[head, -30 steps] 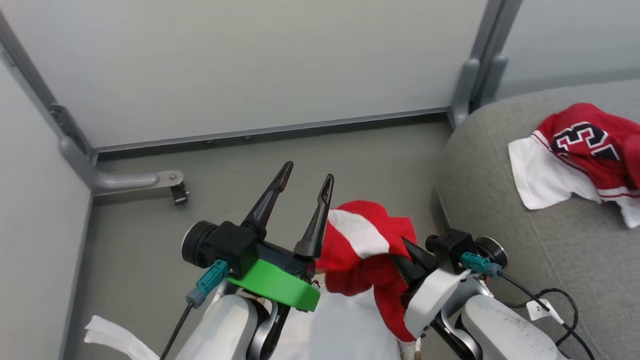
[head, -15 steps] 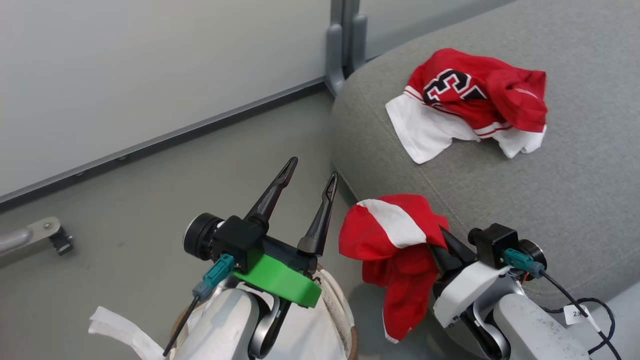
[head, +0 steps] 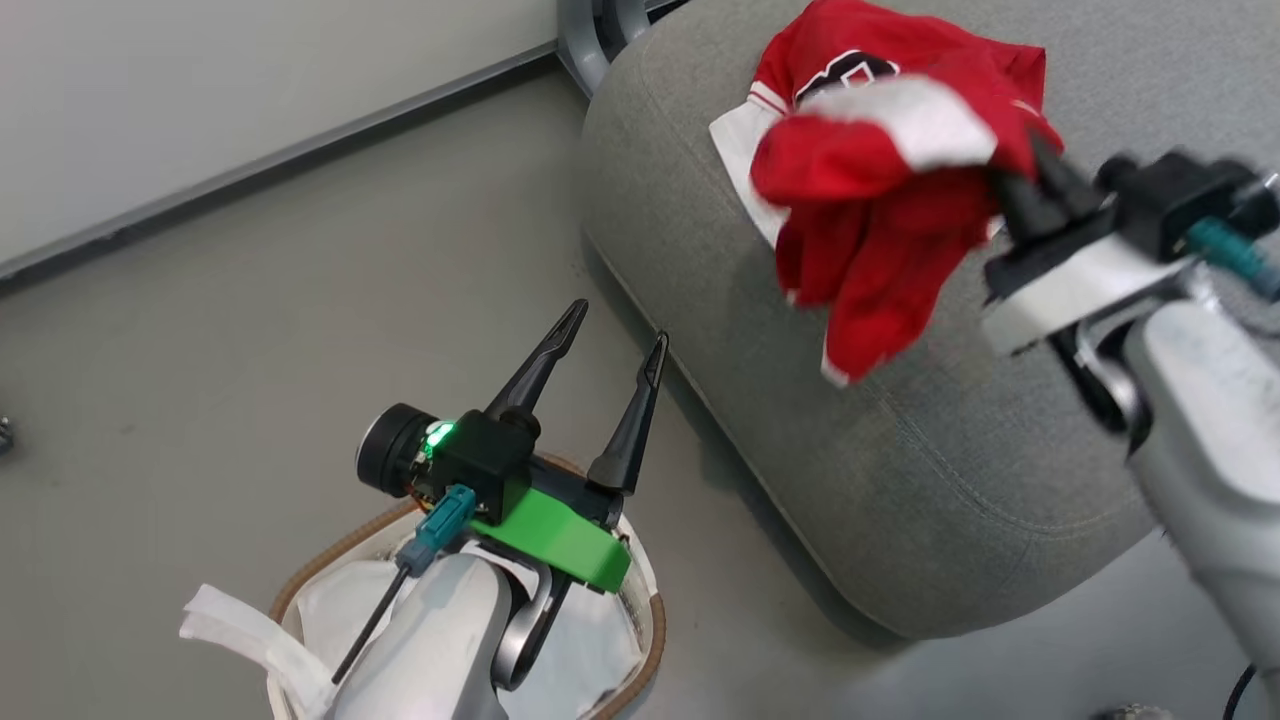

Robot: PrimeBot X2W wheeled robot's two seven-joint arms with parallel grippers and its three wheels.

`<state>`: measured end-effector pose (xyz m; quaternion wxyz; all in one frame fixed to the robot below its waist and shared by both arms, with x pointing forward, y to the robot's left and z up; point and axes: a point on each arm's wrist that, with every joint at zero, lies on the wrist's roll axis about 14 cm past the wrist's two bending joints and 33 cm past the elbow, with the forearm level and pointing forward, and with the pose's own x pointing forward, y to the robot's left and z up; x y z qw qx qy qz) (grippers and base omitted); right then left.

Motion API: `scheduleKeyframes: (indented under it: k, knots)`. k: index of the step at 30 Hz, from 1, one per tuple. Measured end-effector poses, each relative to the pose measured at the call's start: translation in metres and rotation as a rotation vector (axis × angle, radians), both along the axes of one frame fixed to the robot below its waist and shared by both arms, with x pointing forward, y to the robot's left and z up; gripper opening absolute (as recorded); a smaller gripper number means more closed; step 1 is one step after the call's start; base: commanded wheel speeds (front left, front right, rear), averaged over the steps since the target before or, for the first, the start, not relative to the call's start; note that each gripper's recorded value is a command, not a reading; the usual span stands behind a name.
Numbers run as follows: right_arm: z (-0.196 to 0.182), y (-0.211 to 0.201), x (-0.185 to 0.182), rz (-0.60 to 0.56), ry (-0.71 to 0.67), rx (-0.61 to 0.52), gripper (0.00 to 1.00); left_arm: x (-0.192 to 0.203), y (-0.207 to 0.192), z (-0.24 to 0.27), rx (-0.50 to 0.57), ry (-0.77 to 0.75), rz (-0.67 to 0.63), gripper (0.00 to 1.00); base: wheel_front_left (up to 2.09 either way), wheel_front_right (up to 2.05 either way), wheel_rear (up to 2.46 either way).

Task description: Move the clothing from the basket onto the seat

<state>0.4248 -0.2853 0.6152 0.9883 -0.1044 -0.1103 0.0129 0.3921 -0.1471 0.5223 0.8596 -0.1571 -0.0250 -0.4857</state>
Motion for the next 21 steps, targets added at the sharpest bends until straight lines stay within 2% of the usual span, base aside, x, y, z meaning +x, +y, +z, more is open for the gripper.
scheduleKeyframes:
  k: [4,8,15,21]
  knots:
    - [0.042,-0.034,0.029,-0.060,-0.071,-0.089,0.00,0.012,0.005,-0.021,0.025,0.034,0.018,1.00,0.00,0.00,0.00]
    - [0.046,-0.080,0.050,-0.172,-0.040,-0.149,0.00,0.023,0.015,-0.041,0.053,0.062,0.047,1.00,0.00,0.00,0.00]
    - [-0.020,-0.159,0.058,-0.411,0.131,-0.058,0.00,0.043,0.036,-0.066,0.094,0.089,0.104,1.00,0.00,0.00,0.00]
    - [-0.084,-0.188,0.058,-0.535,0.266,-0.026,0.00,0.064,0.065,-0.096,0.125,0.141,0.187,1.00,0.00,0.00,0.00]
